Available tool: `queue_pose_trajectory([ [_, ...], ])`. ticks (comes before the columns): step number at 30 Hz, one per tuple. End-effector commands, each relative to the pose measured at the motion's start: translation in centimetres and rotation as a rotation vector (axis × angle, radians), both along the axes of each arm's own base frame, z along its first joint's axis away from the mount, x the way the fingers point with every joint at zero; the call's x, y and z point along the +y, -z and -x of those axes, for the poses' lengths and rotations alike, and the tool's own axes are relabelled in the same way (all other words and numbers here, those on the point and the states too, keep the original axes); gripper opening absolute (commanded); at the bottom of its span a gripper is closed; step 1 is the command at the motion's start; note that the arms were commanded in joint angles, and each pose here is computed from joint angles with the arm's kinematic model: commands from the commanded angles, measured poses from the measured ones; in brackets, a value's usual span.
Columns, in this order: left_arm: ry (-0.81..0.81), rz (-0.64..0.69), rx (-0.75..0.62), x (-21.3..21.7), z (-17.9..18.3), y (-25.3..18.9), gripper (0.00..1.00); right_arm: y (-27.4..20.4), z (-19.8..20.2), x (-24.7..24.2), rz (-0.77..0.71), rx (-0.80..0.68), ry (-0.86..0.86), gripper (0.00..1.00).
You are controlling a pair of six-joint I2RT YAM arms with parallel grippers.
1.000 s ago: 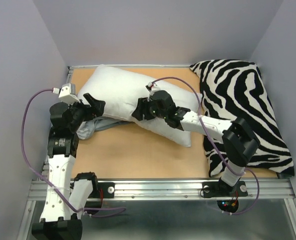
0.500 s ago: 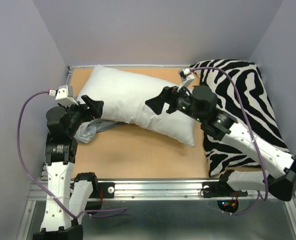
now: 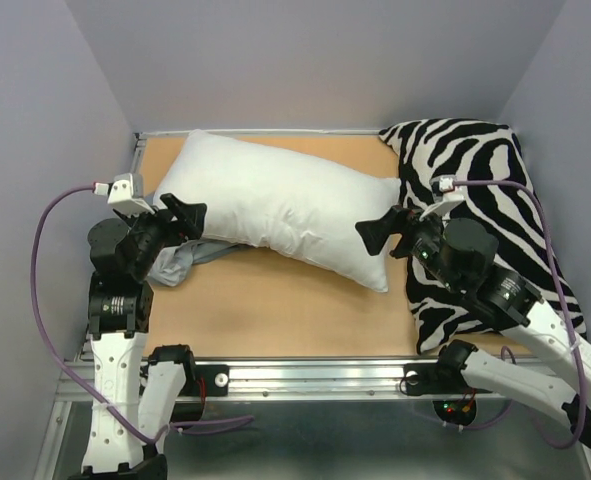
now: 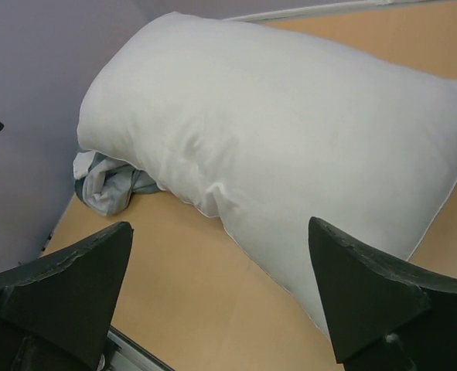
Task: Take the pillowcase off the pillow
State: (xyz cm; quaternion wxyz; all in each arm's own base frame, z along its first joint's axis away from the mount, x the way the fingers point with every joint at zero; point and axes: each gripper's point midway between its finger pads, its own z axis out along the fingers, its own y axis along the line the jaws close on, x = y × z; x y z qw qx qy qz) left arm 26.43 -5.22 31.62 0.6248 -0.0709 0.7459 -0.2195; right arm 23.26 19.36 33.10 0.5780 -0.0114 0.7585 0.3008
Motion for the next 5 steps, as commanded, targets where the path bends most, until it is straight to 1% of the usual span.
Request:
queue_pose_trajectory([
  [1,0.025,-0.013,-0.101,-0.44,0.66,-3.08,0.91,1.41,-0.37,-1.67,0.057,0.016,0.073,1.0],
  [5,0.015,-0.024,-0.111,-0.22,0.78,-3.4,0.92,2.07,-0.34,-1.51,0.064,0.031,0.066,1.0],
])
